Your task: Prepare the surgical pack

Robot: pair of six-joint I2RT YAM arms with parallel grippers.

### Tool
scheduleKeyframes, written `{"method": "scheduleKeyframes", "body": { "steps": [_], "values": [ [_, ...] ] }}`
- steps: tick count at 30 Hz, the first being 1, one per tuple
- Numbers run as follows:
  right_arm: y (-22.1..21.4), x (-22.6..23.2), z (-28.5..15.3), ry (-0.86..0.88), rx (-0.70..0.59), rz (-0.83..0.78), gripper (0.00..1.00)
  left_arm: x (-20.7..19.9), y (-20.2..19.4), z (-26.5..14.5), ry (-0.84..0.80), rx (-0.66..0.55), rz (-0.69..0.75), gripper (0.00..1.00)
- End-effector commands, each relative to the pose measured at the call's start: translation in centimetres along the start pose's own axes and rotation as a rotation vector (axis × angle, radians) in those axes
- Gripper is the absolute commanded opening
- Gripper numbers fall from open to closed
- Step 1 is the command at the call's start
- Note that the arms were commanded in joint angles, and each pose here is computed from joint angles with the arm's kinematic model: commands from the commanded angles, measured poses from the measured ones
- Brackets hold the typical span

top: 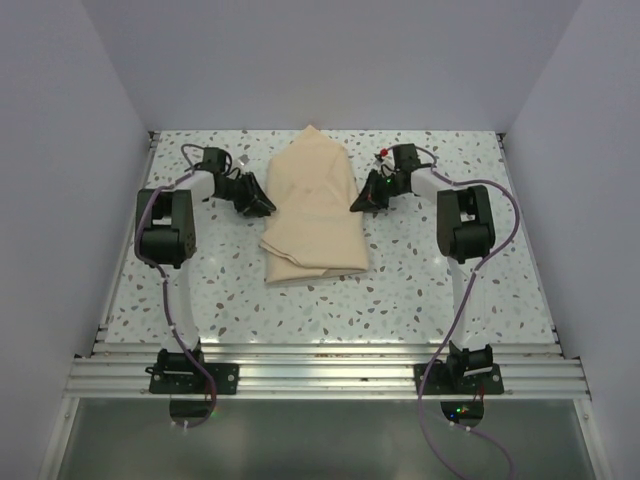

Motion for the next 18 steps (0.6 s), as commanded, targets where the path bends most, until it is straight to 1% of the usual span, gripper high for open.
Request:
{"method": "scheduleKeyframes", "body": {
  "steps": [1, 3, 6, 9, 14, 16, 18],
  "values": [
    [0.1, 0.7, -1.6, -0.102, -0.001, -0.034, 0.08, -0.5, 0.5, -2.6, 0.078, -0.067, 0.073, 0.36],
    [1.7, 2.2, -2.2, -0.077, -0.044, -0.061, 0.08, -2.1, 1.7, -3.3, 0.039, -0.099, 0.108, 0.39],
    [3.9, 4.0, -2.7, -0.021, -0.103, -0.073, 0.09, -3.8, 2.9, -3.6, -0.036, -0.127, 0.130, 0.40],
    [5.1, 5.1, -2.5, 0.046, -0.132, -0.064, 0.09, -4.0, 3.5, -2.9, -0.080, -0.120, 0.107, 0.39],
    [4.6, 3.8, -1.2, 0.076, -0.115, -0.026, 0.09, -1.4, 3.2, -0.4, -0.098, -0.074, 0.027, 0.38],
    [3.3, 2.4, -0.4, 0.051, -0.068, 0.003, 0.09, -0.3, 2.8, 0.4, -0.082, -0.046, -0.008, 0.36],
    [2.0, 0.4, 0.3, 0.018, -0.028, 0.028, 0.08, 1.0, 2.4, 1.1, -0.030, -0.032, -0.037, 0.36]
  ]
}}
Point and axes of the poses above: each gripper's point midway between its finger pads, its own z axis out along the fingers, its own x axis along the line the jaws close on, y = z × x, the point moved 9 cm from there along -z, back along the fingers, and after that the axes turned 4 degrees about -z, right-handed, at the moved point
